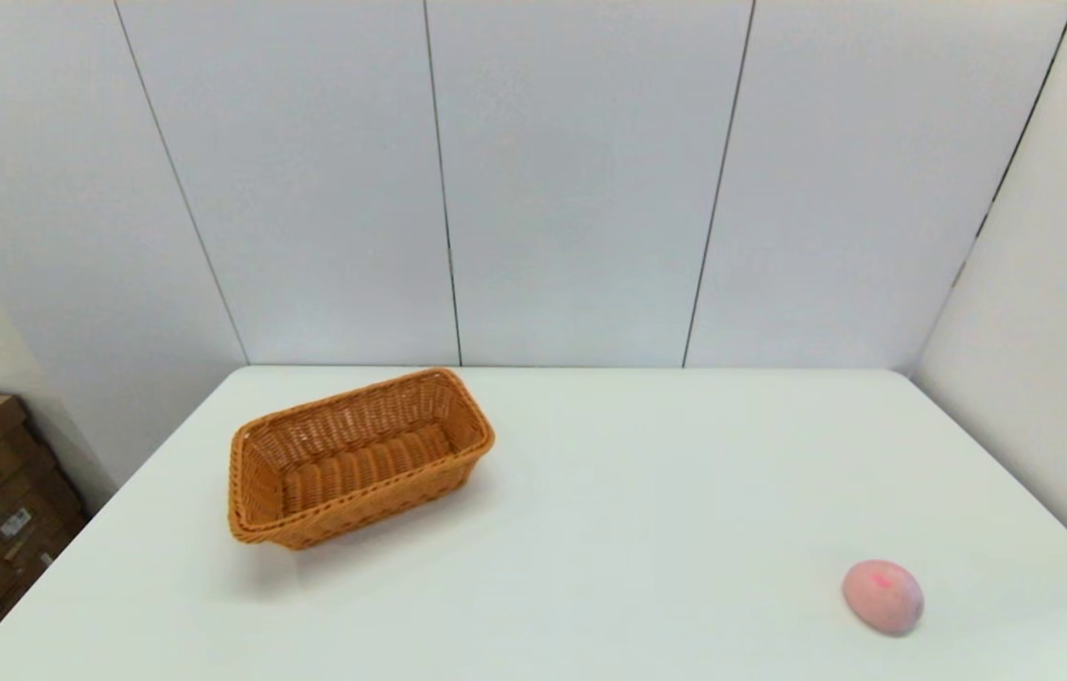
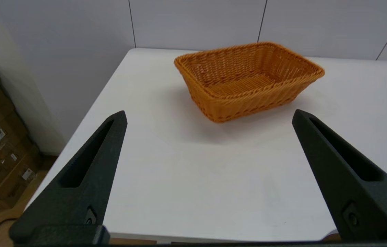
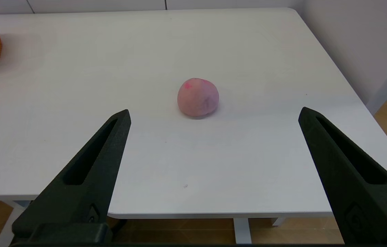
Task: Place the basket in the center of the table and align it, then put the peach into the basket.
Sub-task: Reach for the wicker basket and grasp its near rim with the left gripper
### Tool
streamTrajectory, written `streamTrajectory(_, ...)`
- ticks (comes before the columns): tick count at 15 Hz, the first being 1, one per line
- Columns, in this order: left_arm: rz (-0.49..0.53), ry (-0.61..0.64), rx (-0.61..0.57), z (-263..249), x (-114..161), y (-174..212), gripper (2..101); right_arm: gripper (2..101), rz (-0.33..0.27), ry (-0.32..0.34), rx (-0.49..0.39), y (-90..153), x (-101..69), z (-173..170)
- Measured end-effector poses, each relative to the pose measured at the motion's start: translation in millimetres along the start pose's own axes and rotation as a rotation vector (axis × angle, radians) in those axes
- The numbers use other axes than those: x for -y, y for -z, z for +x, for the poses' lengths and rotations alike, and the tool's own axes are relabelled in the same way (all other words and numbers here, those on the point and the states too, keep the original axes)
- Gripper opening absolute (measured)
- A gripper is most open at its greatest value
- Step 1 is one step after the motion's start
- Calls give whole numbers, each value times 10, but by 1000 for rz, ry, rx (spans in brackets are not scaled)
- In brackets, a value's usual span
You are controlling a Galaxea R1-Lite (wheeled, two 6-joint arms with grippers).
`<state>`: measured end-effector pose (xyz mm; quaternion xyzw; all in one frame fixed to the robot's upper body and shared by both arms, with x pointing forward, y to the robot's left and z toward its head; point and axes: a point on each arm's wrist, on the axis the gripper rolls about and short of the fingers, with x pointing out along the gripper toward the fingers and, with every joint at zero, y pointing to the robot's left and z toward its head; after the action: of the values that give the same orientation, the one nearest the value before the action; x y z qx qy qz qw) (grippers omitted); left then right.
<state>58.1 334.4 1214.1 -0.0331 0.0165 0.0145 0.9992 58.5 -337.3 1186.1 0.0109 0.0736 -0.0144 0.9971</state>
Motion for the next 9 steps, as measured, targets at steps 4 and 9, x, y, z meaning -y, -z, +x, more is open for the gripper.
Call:
streamTrajectory(4,-68,-26,-102,223,50,-686,978,971,0,0,0,0,0,0)
streamTrajectory(9,-253,-124,-439,1389,116,-1181,978,971,-1,1,0,0,0,0)
